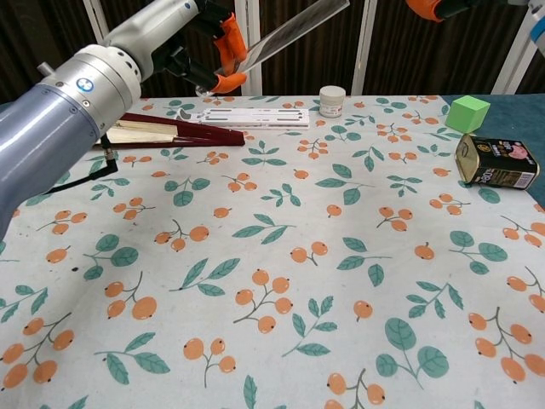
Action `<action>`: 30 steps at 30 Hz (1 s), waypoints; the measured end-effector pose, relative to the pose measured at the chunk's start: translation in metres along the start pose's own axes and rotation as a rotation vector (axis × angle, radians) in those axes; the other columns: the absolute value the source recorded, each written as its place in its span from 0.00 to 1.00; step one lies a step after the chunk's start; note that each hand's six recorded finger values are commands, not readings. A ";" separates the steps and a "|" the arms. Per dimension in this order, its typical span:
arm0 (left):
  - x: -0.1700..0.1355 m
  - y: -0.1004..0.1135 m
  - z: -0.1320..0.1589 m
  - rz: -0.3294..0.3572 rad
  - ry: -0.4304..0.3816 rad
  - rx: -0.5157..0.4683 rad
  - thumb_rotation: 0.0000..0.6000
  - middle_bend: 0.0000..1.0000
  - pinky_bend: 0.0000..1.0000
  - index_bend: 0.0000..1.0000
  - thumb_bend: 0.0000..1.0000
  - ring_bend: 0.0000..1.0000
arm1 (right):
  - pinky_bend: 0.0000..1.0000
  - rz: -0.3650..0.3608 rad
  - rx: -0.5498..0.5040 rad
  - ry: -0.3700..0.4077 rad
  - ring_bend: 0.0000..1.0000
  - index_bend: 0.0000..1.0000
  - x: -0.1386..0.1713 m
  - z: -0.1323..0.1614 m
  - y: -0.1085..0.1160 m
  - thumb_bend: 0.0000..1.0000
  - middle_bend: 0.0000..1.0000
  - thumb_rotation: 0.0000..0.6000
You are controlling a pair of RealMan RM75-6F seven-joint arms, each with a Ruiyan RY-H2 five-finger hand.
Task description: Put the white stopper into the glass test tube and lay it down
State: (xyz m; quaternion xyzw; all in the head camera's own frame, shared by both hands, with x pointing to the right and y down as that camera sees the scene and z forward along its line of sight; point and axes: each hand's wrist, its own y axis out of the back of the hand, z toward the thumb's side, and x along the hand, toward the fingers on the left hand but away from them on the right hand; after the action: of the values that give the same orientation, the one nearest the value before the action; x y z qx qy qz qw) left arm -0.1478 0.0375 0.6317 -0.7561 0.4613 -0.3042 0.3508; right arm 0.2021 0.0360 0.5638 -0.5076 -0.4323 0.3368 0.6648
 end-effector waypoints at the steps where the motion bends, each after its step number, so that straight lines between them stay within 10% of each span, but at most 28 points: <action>1: 0.000 0.000 0.000 -0.001 0.004 -0.005 1.00 0.65 0.00 0.63 0.60 0.16 | 0.00 -0.002 0.002 0.001 0.00 0.68 0.000 0.000 0.000 0.42 0.19 1.00; 30: -0.006 0.011 -0.013 0.014 0.041 -0.006 1.00 0.65 0.00 0.63 0.60 0.16 | 0.00 0.066 0.066 -0.083 0.00 0.74 -0.011 0.010 -0.007 0.42 0.23 1.00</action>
State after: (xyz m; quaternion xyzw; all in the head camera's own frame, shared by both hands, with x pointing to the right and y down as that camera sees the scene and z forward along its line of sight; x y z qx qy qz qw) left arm -0.1655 0.0357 0.6289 -0.7474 0.4746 -0.3158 0.3411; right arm 0.1882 0.0285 0.5687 -0.4848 -0.4312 0.3933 0.6514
